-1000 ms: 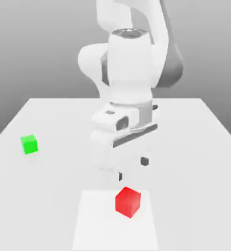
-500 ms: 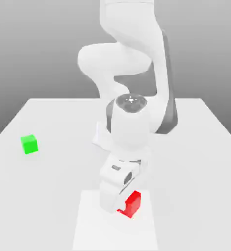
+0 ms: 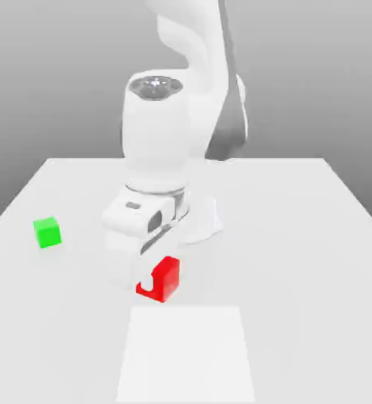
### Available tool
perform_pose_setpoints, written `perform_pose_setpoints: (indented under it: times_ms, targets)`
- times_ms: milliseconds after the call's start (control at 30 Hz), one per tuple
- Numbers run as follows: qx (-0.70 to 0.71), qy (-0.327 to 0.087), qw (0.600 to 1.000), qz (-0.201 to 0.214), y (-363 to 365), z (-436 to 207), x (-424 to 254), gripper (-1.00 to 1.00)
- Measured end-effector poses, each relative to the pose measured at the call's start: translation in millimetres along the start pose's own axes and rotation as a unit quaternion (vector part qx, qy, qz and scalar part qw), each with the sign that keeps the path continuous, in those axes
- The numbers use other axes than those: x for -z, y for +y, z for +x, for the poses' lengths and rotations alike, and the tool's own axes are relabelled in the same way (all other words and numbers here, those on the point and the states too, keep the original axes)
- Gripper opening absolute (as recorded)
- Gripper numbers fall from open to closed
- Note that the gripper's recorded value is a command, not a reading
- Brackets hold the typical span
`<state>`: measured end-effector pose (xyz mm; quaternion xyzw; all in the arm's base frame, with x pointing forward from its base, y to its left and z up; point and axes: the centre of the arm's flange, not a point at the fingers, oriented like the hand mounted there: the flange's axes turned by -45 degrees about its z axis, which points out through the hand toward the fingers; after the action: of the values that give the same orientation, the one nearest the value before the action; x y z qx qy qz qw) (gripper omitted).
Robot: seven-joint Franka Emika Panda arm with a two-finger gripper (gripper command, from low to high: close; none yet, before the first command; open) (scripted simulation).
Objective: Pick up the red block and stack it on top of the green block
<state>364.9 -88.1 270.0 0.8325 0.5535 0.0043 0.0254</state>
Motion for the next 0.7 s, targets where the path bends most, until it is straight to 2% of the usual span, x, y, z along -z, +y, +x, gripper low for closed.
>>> perform_pose_setpoints:
  times_ms: [300,700]
  targets:
    - [0.108,-0.014,0.994,-0.006,-18,-148,38,-1.00]
    - [0.248,-0.006,0.969,0.012,-123,-301,20,-1.00]
